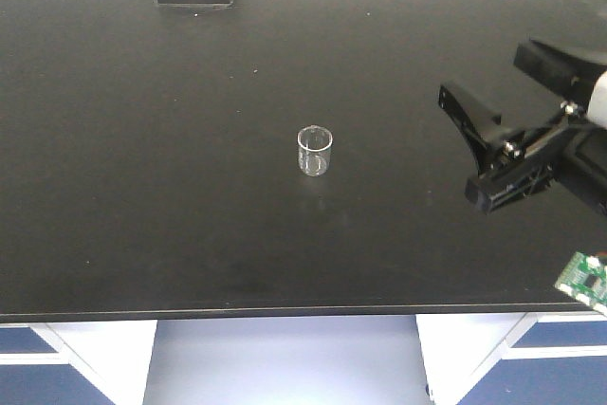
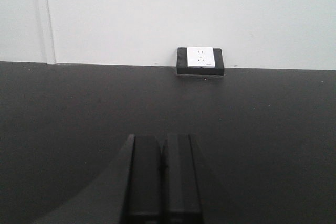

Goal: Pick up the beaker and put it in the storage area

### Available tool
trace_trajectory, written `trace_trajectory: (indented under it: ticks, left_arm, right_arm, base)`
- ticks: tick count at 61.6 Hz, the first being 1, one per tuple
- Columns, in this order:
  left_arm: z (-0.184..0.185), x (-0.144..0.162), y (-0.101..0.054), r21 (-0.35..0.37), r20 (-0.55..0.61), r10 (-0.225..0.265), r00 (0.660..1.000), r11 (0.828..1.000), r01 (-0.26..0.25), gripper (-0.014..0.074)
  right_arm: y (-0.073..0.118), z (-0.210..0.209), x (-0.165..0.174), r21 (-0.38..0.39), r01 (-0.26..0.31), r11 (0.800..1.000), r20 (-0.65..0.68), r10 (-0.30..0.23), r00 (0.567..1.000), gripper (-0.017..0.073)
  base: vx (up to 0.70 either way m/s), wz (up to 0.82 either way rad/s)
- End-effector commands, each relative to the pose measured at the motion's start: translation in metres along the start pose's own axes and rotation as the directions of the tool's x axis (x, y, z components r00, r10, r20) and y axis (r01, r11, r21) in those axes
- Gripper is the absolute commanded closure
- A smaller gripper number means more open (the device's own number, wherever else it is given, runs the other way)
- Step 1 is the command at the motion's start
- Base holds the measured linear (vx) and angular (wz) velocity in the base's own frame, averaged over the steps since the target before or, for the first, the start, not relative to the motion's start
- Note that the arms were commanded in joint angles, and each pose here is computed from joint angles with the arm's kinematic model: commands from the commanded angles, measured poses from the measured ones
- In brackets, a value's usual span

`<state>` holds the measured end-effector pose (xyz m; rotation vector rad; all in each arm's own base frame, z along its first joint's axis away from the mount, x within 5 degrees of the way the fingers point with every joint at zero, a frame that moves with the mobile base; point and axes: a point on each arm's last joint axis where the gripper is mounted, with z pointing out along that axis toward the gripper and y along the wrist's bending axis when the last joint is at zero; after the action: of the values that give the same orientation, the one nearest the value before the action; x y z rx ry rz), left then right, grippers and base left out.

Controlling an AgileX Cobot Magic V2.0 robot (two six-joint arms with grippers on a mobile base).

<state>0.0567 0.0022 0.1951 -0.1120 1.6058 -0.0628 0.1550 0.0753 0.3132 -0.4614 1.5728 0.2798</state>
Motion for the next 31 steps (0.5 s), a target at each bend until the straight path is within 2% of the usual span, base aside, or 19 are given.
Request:
trace_trajectory:
  ticks: [1, 5, 8, 15, 17, 21, 26, 31]
  left_arm:
    - [-0.001, -0.001, -0.002, 0.029, 0.078, -0.012, 0.997, 1.0, 0.01, 0.0602]
    - [-0.001, -0.001, -0.002, 0.029, 0.078, -0.012, 0.997, 1.0, 0.01, 0.0602]
    - [-0.001, -0.001, -0.002, 0.029, 0.078, -0.012, 0.997, 1.0, 0.01, 0.0602]
    - [-0.001, -0.001, -0.002, 0.029, 0.078, -0.012, 0.997, 1.0, 0.01, 0.0602]
    - [-0.001, -0.001, -0.002, 0.029, 0.078, -0.012, 0.997, 1.0, 0.01, 0.0602]
    - [-0.001, -0.001, -0.002, 0.029, 0.078, -0.012, 0.997, 1.0, 0.01, 0.0602]
    - [-0.001, -0.001, -0.002, 0.029, 0.078, -0.012, 0.997, 1.0, 0.01, 0.0602]
    - [-0.001, -0.001, -0.002, 0.029, 0.078, -0.012, 0.997, 1.0, 0.01, 0.0602]
  right_arm:
    - [-0.01, -0.014, -0.015, 0.065, -0.066, 0.996, 0.103, 0.059, 0.993, 0.0049]
    - [-0.017, -0.028, -0.012, 0.121, -0.127, 0.984, 0.121, 0.112, 0.986, 0.0062]
    - [-0.022, -0.041, -0.009, 0.172, -0.149, 0.974, 0.138, 0.126, 0.982, 0.0078]
    - [-0.031, -0.066, 0.008, 0.299, -0.155, 0.942, 0.138, 0.118, 0.983, 0.0134]
    - [-0.033, -0.074, 0.015, 0.348, -0.157, 0.924, 0.143, 0.113, 0.983, 0.0162]
    - [-0.034, -0.083, 0.03, 0.402, -0.158, 0.902, 0.139, 0.11, 0.984, 0.0221]
    - [-0.031, -0.093, 0.051, 0.45, -0.158, 0.879, 0.138, 0.107, 0.985, 0.0314]
    - [-0.026, -0.101, 0.072, 0.463, -0.174, 0.869, 0.147, 0.118, 0.982, 0.0428]
  base:
    - [0.0, 0.0]
    - [0.0, 0.0]
    - [0.0, 0.0]
    - [0.0, 0.0]
    - [0.0, 0.0]
    - [0.0, 0.0]
    - [0.0, 0.0]
    - [0.0, 0.0]
